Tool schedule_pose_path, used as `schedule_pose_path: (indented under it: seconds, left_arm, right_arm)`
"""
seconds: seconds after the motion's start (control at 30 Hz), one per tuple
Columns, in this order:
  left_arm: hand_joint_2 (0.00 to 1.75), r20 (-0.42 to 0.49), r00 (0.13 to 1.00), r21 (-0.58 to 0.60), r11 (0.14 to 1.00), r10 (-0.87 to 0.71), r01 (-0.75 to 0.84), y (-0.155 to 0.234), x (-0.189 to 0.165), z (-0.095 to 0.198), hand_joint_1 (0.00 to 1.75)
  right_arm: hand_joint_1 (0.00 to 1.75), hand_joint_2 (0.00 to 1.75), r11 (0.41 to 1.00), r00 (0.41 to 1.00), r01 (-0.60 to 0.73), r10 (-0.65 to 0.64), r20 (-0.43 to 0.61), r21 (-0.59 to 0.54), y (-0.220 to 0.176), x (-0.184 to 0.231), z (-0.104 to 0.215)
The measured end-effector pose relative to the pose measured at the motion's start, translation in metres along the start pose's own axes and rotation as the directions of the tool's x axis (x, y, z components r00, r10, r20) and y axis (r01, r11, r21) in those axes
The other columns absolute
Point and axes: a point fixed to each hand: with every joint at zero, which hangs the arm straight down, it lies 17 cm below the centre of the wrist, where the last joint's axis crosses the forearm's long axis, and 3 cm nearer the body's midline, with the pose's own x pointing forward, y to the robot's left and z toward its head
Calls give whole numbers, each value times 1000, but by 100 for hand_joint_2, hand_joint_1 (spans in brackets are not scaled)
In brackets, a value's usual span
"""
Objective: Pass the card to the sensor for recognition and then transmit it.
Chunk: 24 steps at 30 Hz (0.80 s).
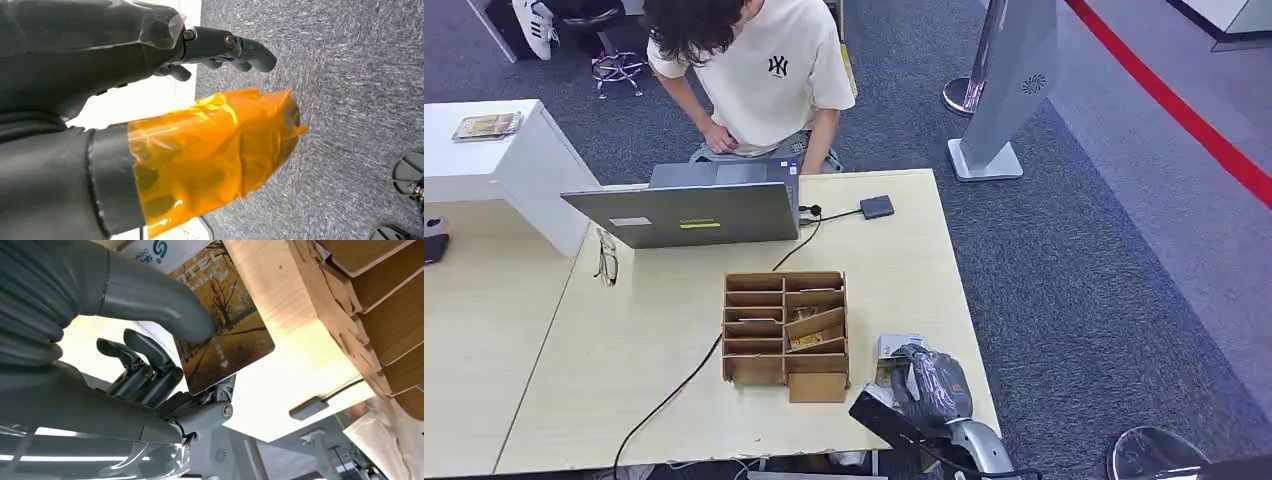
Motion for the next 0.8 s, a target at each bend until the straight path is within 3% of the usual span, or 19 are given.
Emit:
schedule_pose_path:
  seconds: [0.8]
  left_arm:
    - [0,1,1000,-2,1000,-7,7,1,0,0,0]
  right_arm:
    - [175,175,998,999,-50,51,-12,28,4,-6,-9]
